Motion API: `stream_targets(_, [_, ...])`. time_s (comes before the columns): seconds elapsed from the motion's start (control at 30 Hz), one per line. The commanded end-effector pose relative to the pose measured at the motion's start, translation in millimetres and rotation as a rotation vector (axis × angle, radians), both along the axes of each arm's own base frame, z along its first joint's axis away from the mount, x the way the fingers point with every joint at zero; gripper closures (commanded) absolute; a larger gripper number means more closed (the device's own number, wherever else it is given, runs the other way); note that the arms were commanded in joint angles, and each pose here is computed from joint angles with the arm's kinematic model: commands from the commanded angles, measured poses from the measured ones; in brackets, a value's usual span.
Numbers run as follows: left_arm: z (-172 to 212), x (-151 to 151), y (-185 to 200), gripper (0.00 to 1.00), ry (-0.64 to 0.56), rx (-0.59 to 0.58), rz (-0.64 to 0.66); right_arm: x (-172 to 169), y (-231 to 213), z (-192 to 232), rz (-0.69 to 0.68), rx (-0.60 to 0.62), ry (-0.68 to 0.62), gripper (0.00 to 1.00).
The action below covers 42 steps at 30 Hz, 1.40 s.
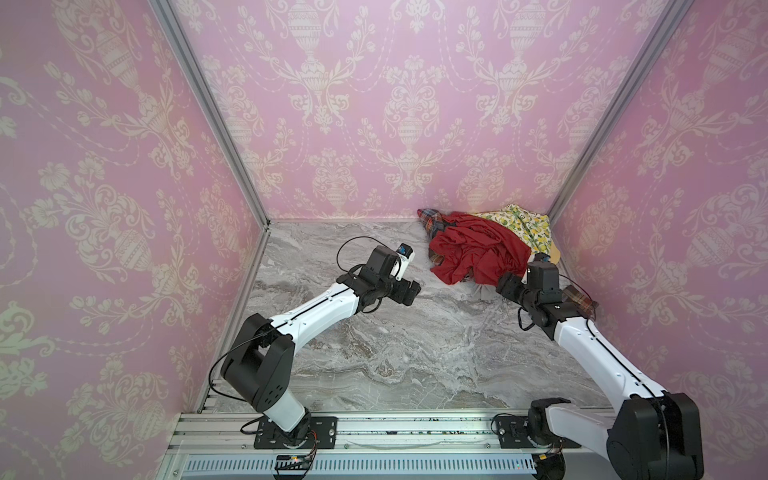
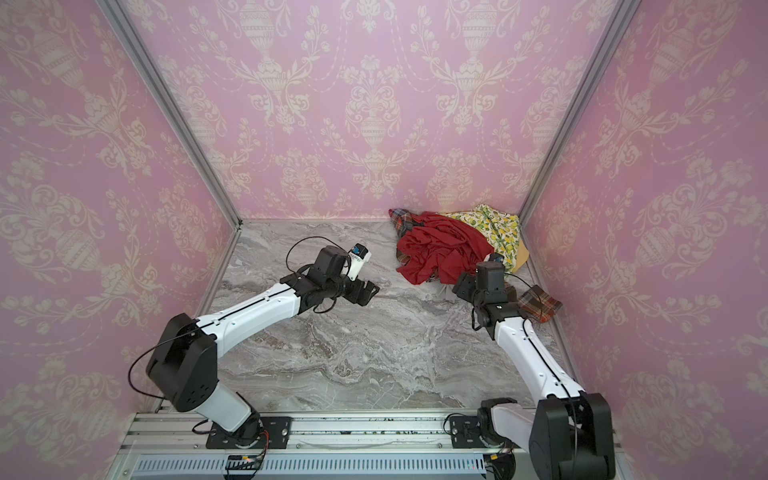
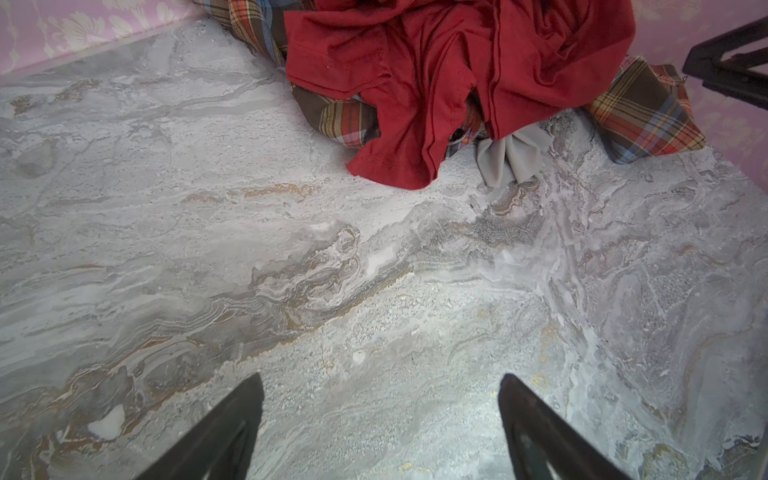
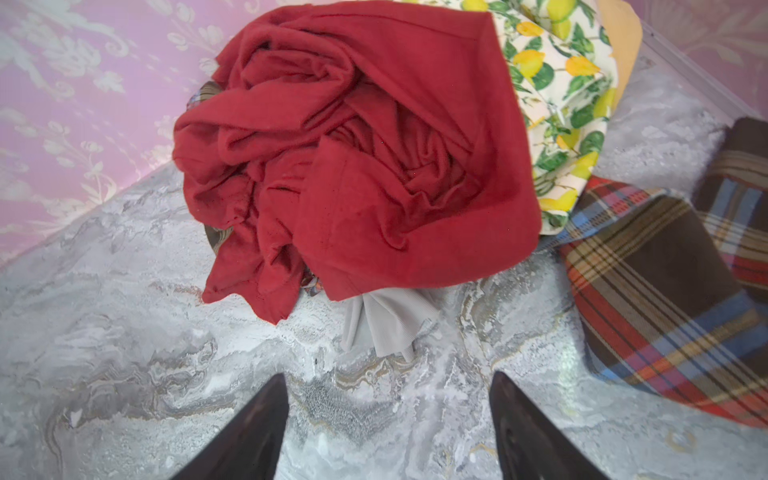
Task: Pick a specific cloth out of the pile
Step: 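Move the left gripper toward the pile while the right gripper approaches it, then lower the left gripper onto the plaid shirt under the red t-shirt and grasp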
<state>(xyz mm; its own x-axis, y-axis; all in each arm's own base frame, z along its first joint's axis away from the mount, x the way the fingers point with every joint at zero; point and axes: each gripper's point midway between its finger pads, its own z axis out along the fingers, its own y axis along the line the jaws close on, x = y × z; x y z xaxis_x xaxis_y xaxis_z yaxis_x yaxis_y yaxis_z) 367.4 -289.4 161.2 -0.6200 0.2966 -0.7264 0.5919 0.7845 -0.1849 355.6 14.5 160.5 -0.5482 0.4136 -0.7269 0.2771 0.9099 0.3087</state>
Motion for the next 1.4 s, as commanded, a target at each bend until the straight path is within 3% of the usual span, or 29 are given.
stream_targets(0.0, [2.8,18.3,-14.6,0.15,0.046,-0.045,0.050,5.5,11.6,10.3,0.083,-0.092,-0.051,0.23])
stream_targets(0.2, [-19.8,60.9,-42.9,0.23,0.080,-0.068,0.043,4.7,32.7,31.0,0.195,-0.105,-0.127,0.22])
stream_targets(0.5, [-54.5,129.5,-50.1,0.44,0.056,-0.155,0.001,6.9,46.7,59.4,0.257,-0.063,-0.227,0.22])
stream_targets(1.07, [-83.6,188.3,-68.0,0.50,0.021,-0.178,-0.048,18.8,69.3,72.8,0.323,-0.054,-0.282,0.22])
stream_targets(1.37, [-97.0,196.3,-73.9,0.51,0.075,-0.169,-0.061,23.5,69.3,79.8,0.324,-0.083,-0.306,0.21])
